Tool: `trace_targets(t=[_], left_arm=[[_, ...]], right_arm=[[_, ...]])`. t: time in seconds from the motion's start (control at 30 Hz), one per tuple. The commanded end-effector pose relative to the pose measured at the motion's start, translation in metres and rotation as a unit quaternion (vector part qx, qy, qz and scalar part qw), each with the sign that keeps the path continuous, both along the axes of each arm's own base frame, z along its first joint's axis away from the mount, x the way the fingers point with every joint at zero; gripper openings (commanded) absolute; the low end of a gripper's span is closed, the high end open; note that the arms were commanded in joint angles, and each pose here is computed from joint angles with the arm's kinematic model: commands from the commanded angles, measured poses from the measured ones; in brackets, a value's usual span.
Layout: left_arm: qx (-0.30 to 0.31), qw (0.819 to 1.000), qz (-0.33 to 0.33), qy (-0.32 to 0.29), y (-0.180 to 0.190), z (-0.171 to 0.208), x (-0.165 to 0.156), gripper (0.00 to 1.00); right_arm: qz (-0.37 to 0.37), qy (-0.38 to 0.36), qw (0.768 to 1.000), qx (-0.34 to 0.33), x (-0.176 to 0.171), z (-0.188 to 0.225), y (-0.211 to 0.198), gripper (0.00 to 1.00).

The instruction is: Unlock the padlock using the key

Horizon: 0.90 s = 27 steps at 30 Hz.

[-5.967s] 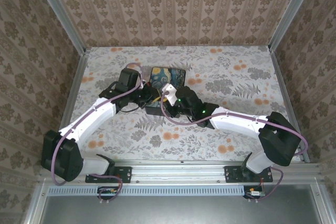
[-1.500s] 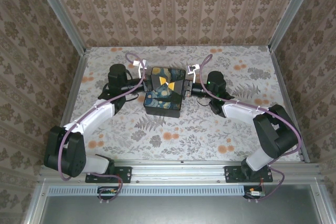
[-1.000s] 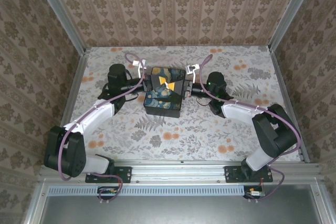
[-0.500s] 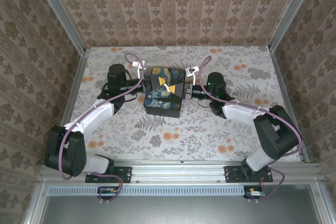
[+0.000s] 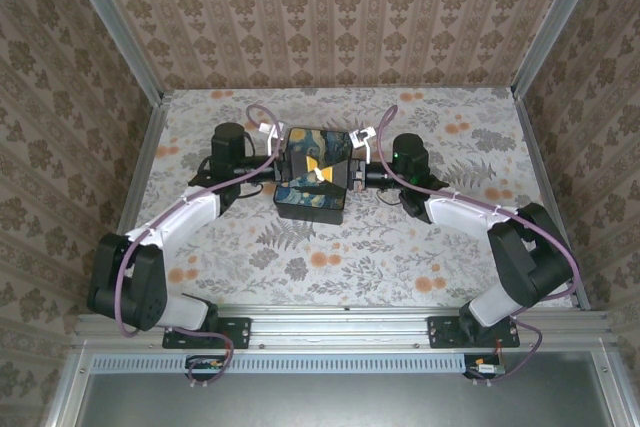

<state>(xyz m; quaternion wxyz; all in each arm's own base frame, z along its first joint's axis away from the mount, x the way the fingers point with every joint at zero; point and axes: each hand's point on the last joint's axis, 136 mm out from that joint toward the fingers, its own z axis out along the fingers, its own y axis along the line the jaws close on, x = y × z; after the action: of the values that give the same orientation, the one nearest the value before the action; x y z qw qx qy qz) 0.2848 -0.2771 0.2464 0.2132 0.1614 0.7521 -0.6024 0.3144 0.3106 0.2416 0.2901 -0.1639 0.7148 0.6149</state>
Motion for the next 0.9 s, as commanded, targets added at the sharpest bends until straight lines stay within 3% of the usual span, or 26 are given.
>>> trace_targets(t=[0.0, 0.1, 0.3, 0.47, 0.57, 0.73, 0.87], left_arm=[[-0.006, 0.999, -0.03, -0.031, -0.007, 0.014, -0.007, 0.27], [-0.004, 0.998, -0.047, -0.037, -0.011, 0.015, -0.014, 0.26], [0.001, 0.998, -0.053, -0.036, -0.012, 0.012, -0.017, 0.15], [0.002, 0.998, -0.053, -0.037, -0.013, 0.012, -0.017, 0.0], [0.005, 0.998, -0.047, -0.037, -0.012, 0.01, -0.015, 0.0], [0.003, 0.999, -0.003, -0.039, -0.009, 0.011, -0.004, 0.0], [-0.012, 0.999, 0.013, -0.039, -0.011, 0.016, 0.0, 0.0]], right_arm=[[0.021, -0.025, 0.999, 0.008, -0.004, 0.017, 0.004, 0.0], [0.025, -0.022, 0.999, 0.005, -0.005, 0.016, 0.006, 0.0], [0.026, -0.021, 0.999, 0.001, -0.006, 0.014, 0.005, 0.0], [0.026, -0.016, 1.0, -0.007, -0.007, 0.01, 0.005, 0.0], [0.025, -0.015, 1.0, -0.013, -0.009, 0.007, 0.003, 0.0], [-0.027, -0.006, 1.0, -0.006, 0.0, 0.008, -0.012, 0.3], [-0.063, 0.005, 0.997, 0.041, 0.006, 0.018, -0.018, 0.39]])
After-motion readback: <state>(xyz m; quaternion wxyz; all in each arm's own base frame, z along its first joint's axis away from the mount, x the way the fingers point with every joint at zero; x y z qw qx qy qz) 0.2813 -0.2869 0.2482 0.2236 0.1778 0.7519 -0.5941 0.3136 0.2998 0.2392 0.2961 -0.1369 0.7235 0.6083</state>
